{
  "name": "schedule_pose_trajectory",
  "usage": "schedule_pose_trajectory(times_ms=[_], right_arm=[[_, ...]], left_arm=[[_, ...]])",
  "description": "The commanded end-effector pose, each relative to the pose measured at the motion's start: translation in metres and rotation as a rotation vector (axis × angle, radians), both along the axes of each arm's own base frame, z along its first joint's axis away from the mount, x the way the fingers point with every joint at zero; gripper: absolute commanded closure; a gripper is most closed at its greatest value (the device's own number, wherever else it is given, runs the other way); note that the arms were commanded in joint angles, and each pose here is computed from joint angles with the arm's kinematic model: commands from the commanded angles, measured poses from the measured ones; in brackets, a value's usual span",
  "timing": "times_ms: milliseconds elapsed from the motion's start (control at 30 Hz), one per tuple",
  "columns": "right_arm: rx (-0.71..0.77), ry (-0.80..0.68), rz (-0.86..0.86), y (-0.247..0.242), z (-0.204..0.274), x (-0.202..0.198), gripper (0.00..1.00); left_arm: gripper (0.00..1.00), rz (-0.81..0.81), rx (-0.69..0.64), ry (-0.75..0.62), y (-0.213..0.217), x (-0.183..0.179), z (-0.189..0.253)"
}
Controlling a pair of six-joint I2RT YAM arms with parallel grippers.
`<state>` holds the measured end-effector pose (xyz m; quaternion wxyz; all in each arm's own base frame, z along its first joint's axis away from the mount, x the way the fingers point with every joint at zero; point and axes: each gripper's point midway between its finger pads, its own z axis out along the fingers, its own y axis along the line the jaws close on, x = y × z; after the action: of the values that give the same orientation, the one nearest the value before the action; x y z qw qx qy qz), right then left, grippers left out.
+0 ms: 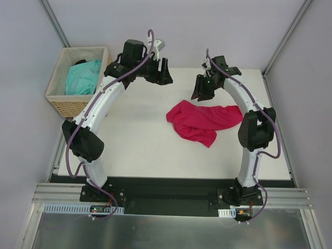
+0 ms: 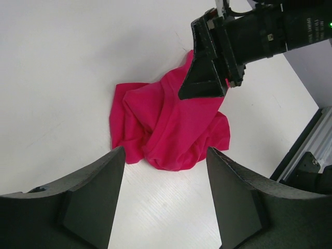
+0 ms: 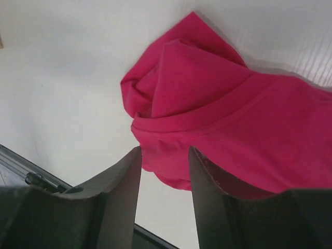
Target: Fold and stack the t-shirts
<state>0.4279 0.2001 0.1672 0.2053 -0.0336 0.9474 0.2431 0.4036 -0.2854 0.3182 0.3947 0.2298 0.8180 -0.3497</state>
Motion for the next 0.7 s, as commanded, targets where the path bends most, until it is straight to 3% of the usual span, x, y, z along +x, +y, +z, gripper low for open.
schedule_pose_trajectory(times_ms=[0,133,367,500,667], right_arm=[[0.010,0.040,0.013,0.006,0.007,-0.004,0.57],[-0.018,0.145,0.025,0.006,-0.015,-0.010,0.61],[-0.013,0.214,0.028,0.008,-0.018,-0.019,0.62],[-0.043,0.331,0.047,0.004,-0.032,-0.039,0.62],[-0.085,0.369,0.047,-0.003,-0.043,-0.043,0.55]], left_arm=[[0.37,0.048,0.009,-0.040,0.016,-0.008,0.018],[0.37,0.059,0.017,-0.041,0.019,-0.009,0.017],[0.37,0.071,0.027,-0.050,0.019,0.000,0.017],[0.37,0.063,0.013,-0.055,0.014,0.004,0.022],[0.37,0.054,0.005,-0.036,0.010,0.007,0.018]])
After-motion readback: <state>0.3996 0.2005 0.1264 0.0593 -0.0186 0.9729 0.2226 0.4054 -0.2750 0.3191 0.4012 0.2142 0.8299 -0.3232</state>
